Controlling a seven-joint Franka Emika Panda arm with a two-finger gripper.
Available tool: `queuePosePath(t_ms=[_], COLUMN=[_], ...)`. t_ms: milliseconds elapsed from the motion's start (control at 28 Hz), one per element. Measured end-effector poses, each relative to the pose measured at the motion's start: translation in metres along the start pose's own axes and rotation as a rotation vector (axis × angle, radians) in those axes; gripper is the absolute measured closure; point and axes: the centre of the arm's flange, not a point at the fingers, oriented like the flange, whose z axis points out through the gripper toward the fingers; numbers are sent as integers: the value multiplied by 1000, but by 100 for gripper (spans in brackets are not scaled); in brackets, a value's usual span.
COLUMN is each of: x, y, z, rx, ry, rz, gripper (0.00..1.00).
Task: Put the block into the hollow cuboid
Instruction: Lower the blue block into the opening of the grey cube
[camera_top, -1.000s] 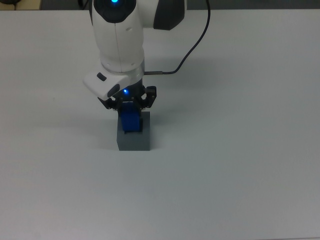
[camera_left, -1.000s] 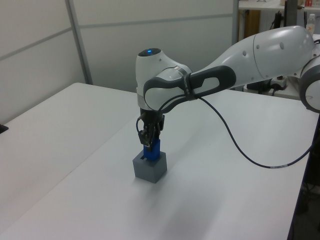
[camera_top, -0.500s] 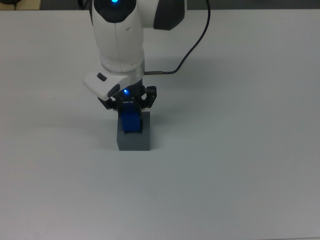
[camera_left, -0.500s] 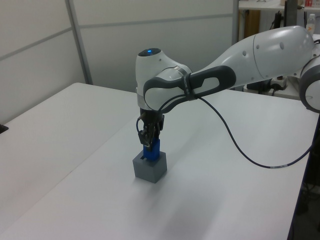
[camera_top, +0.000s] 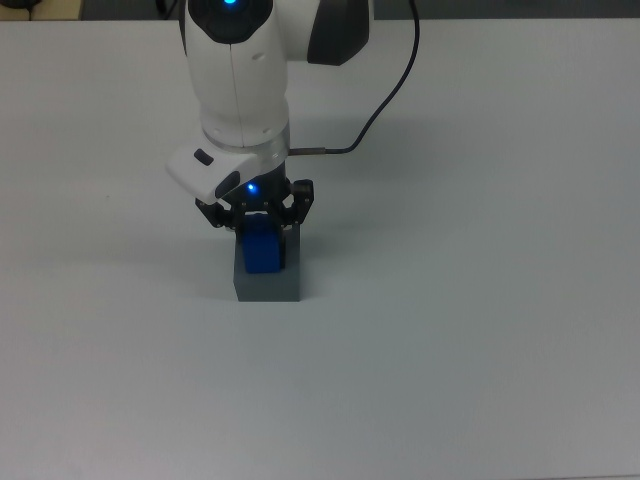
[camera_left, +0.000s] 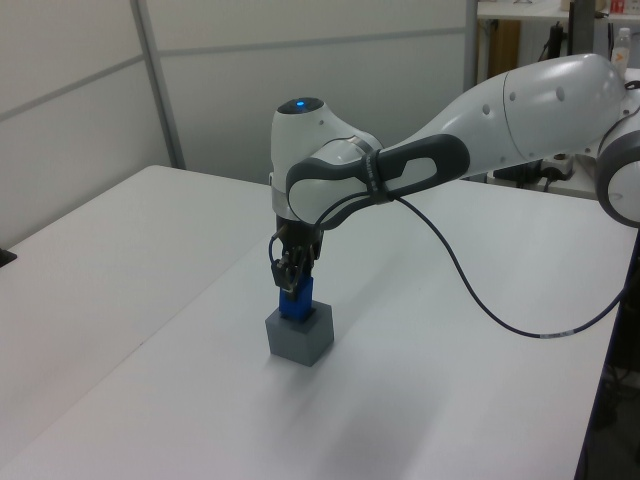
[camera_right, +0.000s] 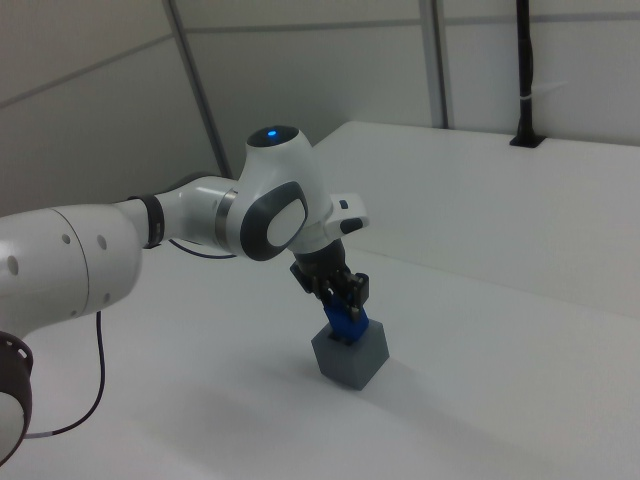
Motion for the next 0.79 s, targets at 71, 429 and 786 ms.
queuePosePath(t_ms=[71,429,786], x=[0,-1,-3], y=[0,-4,-5], z=[0,1,6], rx=[0,1,1], ry=[0,-5,-21], rz=[0,25,77], gripper=[49,49,49])
